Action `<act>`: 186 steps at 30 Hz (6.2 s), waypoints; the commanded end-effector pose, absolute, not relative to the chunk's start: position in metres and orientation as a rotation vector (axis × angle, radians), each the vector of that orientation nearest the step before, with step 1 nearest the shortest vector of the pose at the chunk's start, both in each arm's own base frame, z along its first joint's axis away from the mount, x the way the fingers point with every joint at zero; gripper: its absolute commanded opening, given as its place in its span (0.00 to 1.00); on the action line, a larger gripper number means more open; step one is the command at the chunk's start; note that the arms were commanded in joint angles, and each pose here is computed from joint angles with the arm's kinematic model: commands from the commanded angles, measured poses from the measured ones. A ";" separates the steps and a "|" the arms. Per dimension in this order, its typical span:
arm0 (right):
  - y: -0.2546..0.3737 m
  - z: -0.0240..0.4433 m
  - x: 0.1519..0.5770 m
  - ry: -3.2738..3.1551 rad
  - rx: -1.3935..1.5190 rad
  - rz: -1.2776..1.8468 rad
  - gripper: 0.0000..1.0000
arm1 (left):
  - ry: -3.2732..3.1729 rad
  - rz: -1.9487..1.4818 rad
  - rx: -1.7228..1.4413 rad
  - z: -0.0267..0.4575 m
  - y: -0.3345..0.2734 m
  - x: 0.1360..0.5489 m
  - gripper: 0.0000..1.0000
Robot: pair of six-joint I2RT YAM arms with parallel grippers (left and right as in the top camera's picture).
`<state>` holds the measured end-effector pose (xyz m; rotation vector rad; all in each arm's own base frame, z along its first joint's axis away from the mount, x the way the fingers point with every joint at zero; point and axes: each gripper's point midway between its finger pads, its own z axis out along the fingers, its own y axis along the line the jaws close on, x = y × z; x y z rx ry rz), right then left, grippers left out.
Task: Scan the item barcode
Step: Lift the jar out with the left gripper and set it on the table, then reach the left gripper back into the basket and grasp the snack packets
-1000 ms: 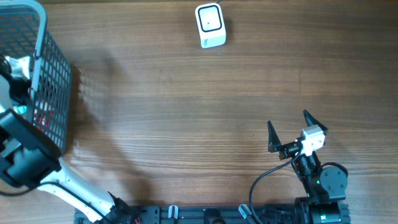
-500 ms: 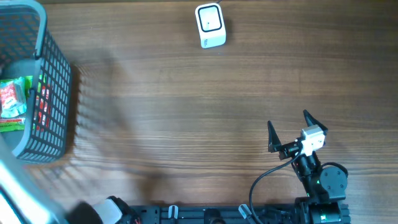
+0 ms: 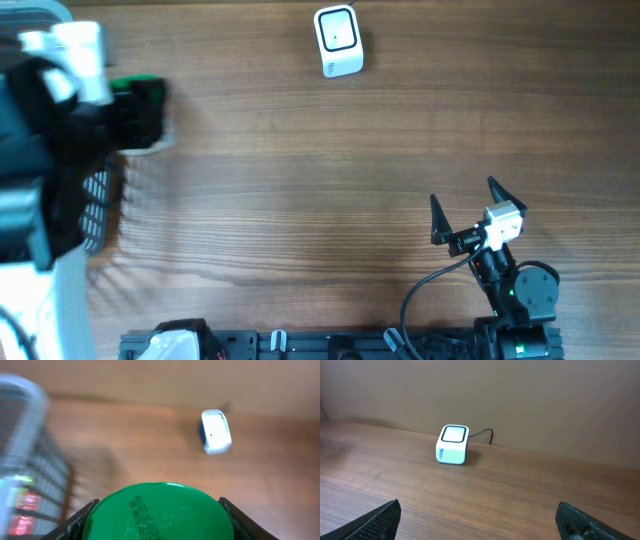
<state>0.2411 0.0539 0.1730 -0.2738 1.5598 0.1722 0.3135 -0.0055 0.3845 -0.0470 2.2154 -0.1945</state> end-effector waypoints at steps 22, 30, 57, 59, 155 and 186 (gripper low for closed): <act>0.054 0.174 0.241 1.553 -0.279 0.167 1.00 | 2.971 -0.336 0.153 0.020 -0.328 0.316 0.45; 0.054 0.174 0.241 1.553 -0.279 0.167 1.00 | 2.978 -0.332 0.181 0.009 -0.335 0.311 0.73; 0.054 0.174 0.241 1.553 -0.279 0.167 1.00 | 2.492 -0.043 0.143 0.242 -0.201 0.432 1.00; 0.054 0.174 0.241 1.553 -0.279 0.167 1.00 | 2.401 0.125 0.034 0.289 -0.136 0.441 1.00; 0.054 0.174 0.241 1.553 -0.278 0.167 1.00 | 2.874 0.271 -0.582 0.024 0.333 0.352 1.00; 0.054 0.174 0.241 1.553 -0.279 0.167 1.00 | 2.861 0.159 -0.521 0.022 0.313 0.352 1.00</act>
